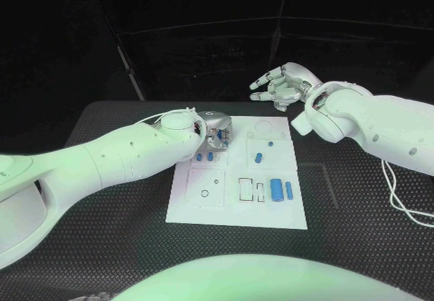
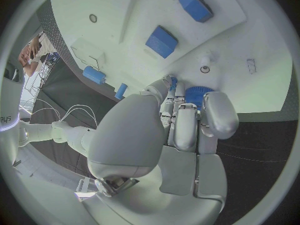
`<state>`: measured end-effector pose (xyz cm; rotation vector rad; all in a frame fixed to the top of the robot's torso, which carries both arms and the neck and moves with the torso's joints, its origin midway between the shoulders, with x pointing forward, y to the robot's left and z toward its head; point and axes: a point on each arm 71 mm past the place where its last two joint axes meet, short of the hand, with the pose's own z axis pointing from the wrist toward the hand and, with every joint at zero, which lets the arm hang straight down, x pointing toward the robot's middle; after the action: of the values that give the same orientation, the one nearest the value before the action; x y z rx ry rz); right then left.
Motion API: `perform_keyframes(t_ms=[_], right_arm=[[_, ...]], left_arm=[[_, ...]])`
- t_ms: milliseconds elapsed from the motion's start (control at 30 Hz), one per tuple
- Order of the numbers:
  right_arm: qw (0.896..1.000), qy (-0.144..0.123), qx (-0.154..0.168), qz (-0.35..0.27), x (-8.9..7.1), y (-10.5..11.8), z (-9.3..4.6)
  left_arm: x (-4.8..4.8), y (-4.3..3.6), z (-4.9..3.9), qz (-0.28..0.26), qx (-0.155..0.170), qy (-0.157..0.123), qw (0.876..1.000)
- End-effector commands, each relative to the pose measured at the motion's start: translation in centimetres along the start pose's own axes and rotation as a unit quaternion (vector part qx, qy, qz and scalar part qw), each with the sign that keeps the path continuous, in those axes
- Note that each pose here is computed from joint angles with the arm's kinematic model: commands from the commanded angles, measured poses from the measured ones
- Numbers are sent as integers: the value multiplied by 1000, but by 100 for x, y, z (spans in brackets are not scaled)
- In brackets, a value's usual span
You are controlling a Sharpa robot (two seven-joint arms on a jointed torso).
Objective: Assemble the parts on the task board
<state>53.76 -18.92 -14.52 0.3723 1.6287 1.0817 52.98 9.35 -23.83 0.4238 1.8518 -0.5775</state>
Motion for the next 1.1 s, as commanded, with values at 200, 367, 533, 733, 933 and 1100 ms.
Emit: perform_keyframes(t_ms=[200,367,533,733,933,1100], right_arm=[[1000,3,-6,0,3,23,4],[1000,3,-6,0,-2,18,3],[1000,1,-5,-1,-11,9,3],[1000,1,-5,-1,-18,2,3],[1000,0,-4,-1,-23,-2,1],[1000,0,-4,-1,-27,-6,-1]], left_arm=[[24,1,-19,2,8,2,1000],[1,-3,-60,0,14,-15,1000],[-31,-11,-115,-2,20,-31,999],[-141,-5,-191,-10,26,-56,998],[-195,37,-260,-14,24,-67,997],[-204,136,-343,-15,14,-63,998]])
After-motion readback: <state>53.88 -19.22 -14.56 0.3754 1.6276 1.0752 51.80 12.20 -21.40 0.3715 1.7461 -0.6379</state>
